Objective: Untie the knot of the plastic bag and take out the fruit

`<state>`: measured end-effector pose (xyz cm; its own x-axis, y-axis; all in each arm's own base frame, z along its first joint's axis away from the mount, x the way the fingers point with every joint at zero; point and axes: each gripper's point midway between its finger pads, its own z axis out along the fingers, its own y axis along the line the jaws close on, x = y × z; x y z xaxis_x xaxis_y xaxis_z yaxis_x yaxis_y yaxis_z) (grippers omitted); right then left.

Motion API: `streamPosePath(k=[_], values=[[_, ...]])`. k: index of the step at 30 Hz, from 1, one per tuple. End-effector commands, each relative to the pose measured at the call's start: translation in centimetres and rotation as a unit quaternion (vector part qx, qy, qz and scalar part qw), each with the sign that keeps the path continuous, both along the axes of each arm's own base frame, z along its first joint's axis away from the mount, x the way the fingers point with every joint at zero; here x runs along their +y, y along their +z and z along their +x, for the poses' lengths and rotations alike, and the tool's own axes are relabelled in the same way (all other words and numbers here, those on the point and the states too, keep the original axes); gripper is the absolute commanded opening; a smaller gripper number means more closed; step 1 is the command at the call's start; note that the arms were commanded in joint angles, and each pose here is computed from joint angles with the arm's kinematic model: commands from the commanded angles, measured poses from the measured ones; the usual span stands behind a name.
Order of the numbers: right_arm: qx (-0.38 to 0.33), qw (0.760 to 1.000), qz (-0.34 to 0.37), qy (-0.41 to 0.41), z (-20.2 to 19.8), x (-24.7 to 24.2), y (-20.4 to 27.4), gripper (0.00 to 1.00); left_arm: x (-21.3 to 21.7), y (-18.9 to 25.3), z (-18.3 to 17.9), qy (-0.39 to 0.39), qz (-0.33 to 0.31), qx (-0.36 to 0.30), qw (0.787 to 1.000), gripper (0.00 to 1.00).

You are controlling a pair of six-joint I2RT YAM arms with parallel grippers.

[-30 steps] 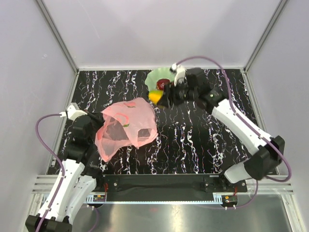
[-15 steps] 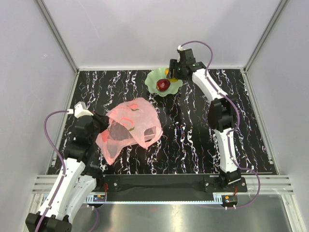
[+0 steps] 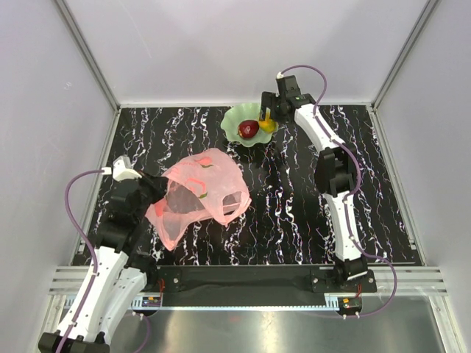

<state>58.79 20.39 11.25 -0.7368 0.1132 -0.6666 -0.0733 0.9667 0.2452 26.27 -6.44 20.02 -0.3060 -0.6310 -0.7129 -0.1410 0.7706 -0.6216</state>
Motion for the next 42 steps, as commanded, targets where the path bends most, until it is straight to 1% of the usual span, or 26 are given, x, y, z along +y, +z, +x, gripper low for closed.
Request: streamPosePath(k=[1, 4, 7, 10, 11, 13, 14, 15, 16, 18, 19, 20, 21, 22, 23, 25, 26, 28, 29, 33, 34, 37, 39, 40, 42], values=[[-0.050, 0.999, 0.008, 0.017, 0.5, 0.5, 4.9, 1.00, -0.8, 1.2, -0.1, -0.023, -0.003, -0.017, 1.000, 0.09], [-0.074, 0.997, 0.017, 0.033, 0.1, 0.6, 8.1, 1.00, -0.9, 1.1, -0.1, -0.026, -0.003, -0.017, 1.000, 0.09], [-0.084, 0.995, 0.022, 0.039, -0.7, 0.7, 10.0, 1.00, -1.0, 0.9, -0.2, -0.030, -0.001, -0.015, 0.999, 0.10], [-0.107, 0.991, 0.052, 0.058, -3.2, 1.4, 14.2, 1.00, -1.2, 0.6, -0.3, -0.035, 0.003, -0.012, 0.999, 0.11], [-0.135, 0.986, 0.068, 0.073, -5.0, 1.6, 16.9, 1.00, -1.2, 0.6, -0.3, -0.036, 0.003, -0.011, 0.999, 0.11], [-0.158, 0.973, 0.103, 0.135, -8.8, 4.3, 19.6, 1.00, -1.5, 0.8, -0.3, -0.043, -0.002, -0.015, 0.999, 0.11], [-0.181, 0.963, 0.113, 0.167, -11.8, 5.1, 21.4, 0.97, -1.7, 0.7, -0.3, -0.046, -0.005, -0.014, 0.999, 0.11], [-0.187, 0.955, 0.122, 0.197, -13.9, 6.5, 22.0, 0.95, -1.9, 0.7, -0.3, -0.047, -0.007, -0.014, 0.999, 0.11], [-0.190, 0.945, 0.125, 0.237, -17.9, 8.8, 22.4, 0.90, -2.0, 0.8, -0.3, -0.050, -0.008, -0.016, 0.999, 0.11], [-0.192, 0.932, 0.113, 0.285, -21.5, 11.0, 22.2, 0.79, -2.1, 0.8, -0.1, -0.048, -0.007, -0.014, 0.999, 0.11], [-0.184, 0.921, 0.119, 0.322, -24.6, 13.4, 22.0, 0.72, -2.0, 0.8, -0.1, -0.045, -0.006, -0.015, 0.999, 0.11], [-0.173, 0.918, 0.126, 0.335, -26.4, 13.9, 21.7, 0.50, -2.1, 1.2, 0.0, -0.046, -0.007, -0.018, 0.999, 0.11], [-0.167, 0.914, 0.129, 0.347, -27.9, 14.8, 21.3, 0.33, -2.1, 1.5, 0.1, -0.047, -0.006, -0.020, 0.999, 0.10], [-0.161, 0.907, 0.132, 0.365, -30.2, 16.1, 20.9, 0.18, -2.1, 1.4, 0.2, -0.046, -0.005, -0.018, 0.999, 0.09], [-0.157, 0.905, 0.137, 0.370, -31.4, 16.8, 20.7, 0.00, -2.1, 2.0, 0.3, -0.046, -0.005, -0.022, 0.999, 0.08], [-0.151, 0.901, 0.134, 0.383, -33.5, 17.7, 19.8, 0.00, -2.2, 2.1, 0.5, -0.046, -0.003, -0.020, 0.999, 0.08], [-0.149, 0.893, 0.138, 0.402, -35.6, 19.1, 19.7, 0.00, -2.2, 2.2, 0.6, -0.047, -0.004, -0.020, 0.999, 0.07], [-0.146, 0.895, 0.122, 0.404, -36.7, 20.2, 18.6, 0.00, -2.5, 2.8, 0.7, -0.051, -0.006, -0.024, 0.998, 0.06], [-0.147, 0.895, 0.116, 0.404, -37.1, 20.7, 18.2, 0.00, -2.6, 3.1, 0.8, -0.053, -0.009, -0.026, 0.998, 0.06], [-0.150, 0.911, 0.069, 0.378, -38.0, 22.6, 15.1, 0.00, -3.1, 4.7, 0.4, -0.062, -0.022, -0.040, 0.997, 0.04], [-0.141, 0.912, 0.062, 0.381, -38.2, 23.0, 13.9, 0.00, -3.1, 5.0, 0.2, -0.064, -0.023, -0.042, 0.997, 0.03], [-0.126, 0.913, 0.046, 0.385, -39.5, 23.8, 12.2, 0.00, -2.9, 6.7, -0.4, -0.066, -0.022, -0.059, 0.996, 0.04], [-0.127, 0.916, 0.033, 0.379, -39.9, 23.6, 11.6, 0.00, -2.8, 7.5, -0.6, -0.065, -0.023, -0.067, 0.995, 0.04], [-0.126, 0.914, 0.032, 0.384, -40.7, 23.7, 11.3, 0.07, -2.8, 8.0, -0.7, -0.065, -0.024, -0.072, 0.995, 0.04], [-0.122, 0.914, 0.027, 0.385, -41.4, 23.5, 10.8, 0.17, -3.0, 8.3, -0.7, -0.066, -0.031, -0.075, 0.995, 0.04]])
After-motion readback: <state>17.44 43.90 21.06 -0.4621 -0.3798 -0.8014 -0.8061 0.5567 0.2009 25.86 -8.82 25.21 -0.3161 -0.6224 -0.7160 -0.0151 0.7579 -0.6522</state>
